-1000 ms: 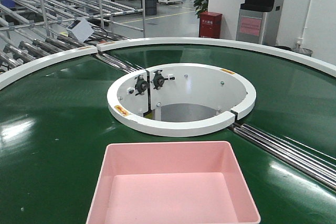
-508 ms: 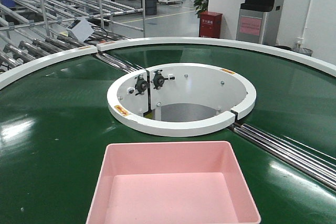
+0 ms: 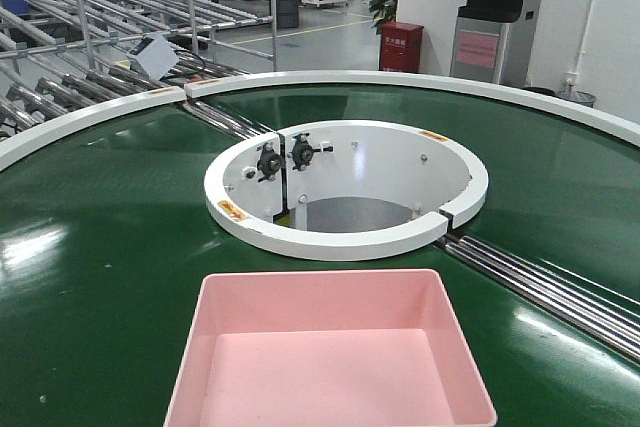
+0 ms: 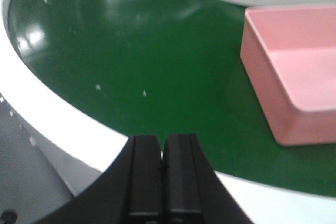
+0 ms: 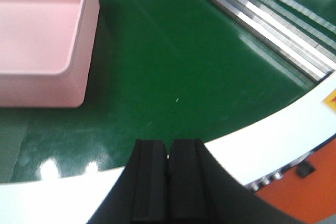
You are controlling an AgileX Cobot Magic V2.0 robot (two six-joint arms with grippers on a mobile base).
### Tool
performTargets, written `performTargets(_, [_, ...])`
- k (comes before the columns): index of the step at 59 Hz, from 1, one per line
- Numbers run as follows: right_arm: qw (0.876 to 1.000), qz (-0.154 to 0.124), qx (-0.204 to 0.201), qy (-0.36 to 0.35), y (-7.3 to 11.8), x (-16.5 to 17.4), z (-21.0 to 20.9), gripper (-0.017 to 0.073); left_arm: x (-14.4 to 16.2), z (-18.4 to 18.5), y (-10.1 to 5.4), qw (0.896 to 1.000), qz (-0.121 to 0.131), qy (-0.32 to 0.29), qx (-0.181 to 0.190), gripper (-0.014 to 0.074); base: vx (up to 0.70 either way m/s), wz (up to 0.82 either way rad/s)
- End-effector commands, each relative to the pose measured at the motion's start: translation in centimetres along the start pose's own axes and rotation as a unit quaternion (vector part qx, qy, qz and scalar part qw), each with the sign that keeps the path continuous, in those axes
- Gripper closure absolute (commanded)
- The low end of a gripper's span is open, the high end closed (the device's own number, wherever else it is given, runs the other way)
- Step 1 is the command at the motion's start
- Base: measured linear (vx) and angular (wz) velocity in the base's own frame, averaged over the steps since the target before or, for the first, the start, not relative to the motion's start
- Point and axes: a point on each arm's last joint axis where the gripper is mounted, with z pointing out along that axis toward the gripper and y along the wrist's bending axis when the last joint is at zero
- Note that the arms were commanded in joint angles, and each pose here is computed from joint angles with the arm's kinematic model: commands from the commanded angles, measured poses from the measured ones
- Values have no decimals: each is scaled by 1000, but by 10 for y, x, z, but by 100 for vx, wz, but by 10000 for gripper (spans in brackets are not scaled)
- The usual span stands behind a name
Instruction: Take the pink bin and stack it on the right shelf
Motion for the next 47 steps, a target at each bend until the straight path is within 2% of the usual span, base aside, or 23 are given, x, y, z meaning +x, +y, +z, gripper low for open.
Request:
performTargets(1, [999, -20, -27, -3, 5, -19, 8, 453, -17, 7, -1, 1000, 12, 5, 9, 463, 0, 0])
performTargets(3, [998, -35, -42, 10, 8, -23, 13, 400, -19, 11, -3, 1000, 14, 18, 19, 405, 0, 0])
performTargets(7, [996, -59, -63, 26, 15, -32, 21, 270, -27, 19, -8, 998, 34, 35, 41, 273, 0, 0])
performTargets(14, [991, -93, -71, 65, 25, -48, 42, 41, -43, 37, -19, 992, 66, 73, 82, 68, 0, 0])
performTargets(20, [986, -105, -76, 110, 32, -67, 65, -80, -57, 62, -35, 981, 100, 115, 117, -30, 0, 0])
performTargets(28, [980, -93, -78, 156, 38, -93, 102, -108, -74, 104, -62, 966, 136, 160, 152, -43, 0, 0])
performTargets(37, [976, -97, -80, 178, 44, -121, 135, -70, -91, 153, -91, 954, 154, 194, 169, -18, 0, 0])
performTargets(42, [973, -102, -82, 189, 46, -134, 151, -48, -99, 182, -105, 950, 153, 214, 171, -8, 0, 0])
performTargets(47, [971, -103, -86, 198, 50, -148, 170, -31, -104, 207, -115, 947, 131, 244, 164, 1, 0, 0])
